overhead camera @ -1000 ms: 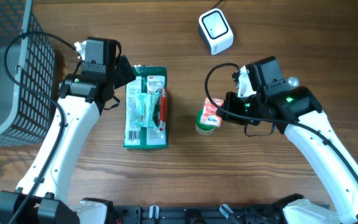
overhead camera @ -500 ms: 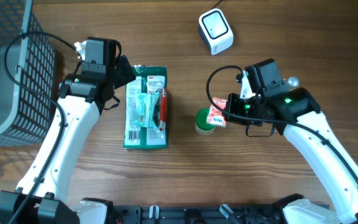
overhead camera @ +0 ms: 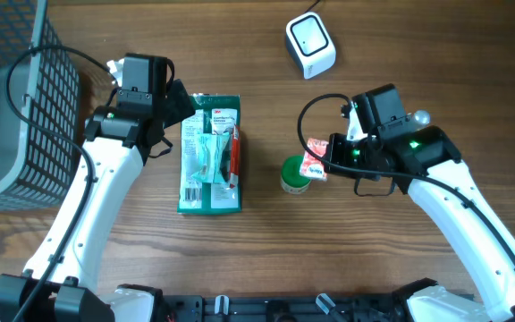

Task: Scan the item barcode
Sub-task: 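Hold the tissue pack against the scanner window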

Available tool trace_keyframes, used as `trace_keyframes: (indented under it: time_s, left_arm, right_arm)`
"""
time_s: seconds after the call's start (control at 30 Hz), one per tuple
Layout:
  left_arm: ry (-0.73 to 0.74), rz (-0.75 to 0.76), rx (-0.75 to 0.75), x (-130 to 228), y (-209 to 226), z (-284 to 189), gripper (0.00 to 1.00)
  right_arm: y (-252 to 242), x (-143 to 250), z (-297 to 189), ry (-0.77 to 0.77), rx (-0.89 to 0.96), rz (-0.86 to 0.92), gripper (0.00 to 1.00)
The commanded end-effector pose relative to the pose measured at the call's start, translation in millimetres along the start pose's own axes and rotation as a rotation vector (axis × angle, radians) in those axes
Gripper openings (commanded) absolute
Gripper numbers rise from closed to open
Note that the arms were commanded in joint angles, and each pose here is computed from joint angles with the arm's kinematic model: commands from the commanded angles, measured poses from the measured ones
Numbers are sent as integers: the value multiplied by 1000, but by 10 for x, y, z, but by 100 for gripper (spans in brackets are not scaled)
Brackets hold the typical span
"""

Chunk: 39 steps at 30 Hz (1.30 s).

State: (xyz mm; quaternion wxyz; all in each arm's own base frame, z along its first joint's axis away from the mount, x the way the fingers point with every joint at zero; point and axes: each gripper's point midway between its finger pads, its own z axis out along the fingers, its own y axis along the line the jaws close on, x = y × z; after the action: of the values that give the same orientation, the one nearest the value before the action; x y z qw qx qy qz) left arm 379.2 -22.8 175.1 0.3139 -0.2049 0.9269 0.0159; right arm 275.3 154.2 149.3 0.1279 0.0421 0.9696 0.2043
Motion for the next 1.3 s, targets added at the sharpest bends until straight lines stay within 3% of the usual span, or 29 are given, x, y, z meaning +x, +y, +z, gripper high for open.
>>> trace_keyframes:
  time_s: [0.0, 0.1, 0.27, 0.4, 0.5, 0.73, 1.03, 1.27]
  left_arm:
    - [5, 13, -4, 9, 15, 25, 100]
    - [5, 13, -4, 9, 15, 25, 100]
    - [5, 13, -4, 9, 15, 25, 100]
    - [5, 13, -4, 9, 15, 25, 100]
    - [5, 13, -4, 9, 15, 25, 100]
    - [5, 13, -4, 9, 15, 25, 100]
    - [5, 13, -4, 9, 15, 25, 100]
    - [5, 13, -4, 9, 15, 25, 100]
  right_arm:
    - [137, -190, -233, -67, -7, -115, 4]
    - [363, -472, -667, -171, -16, -191, 4]
    - [480, -1096, -1515, -358, 186, -307, 4]
    - [524, -1684, -1676, -471, 335, -372, 4]
    - [432, -2037, -1364, -468, 464, -488, 4]
    - [261, -2660, -360, -458, 629, -550, 4]
    - [311, -2989, 349, -418, 833, -893, 5]
    - [-17, -3009, 869, -318, 980, -937, 4]
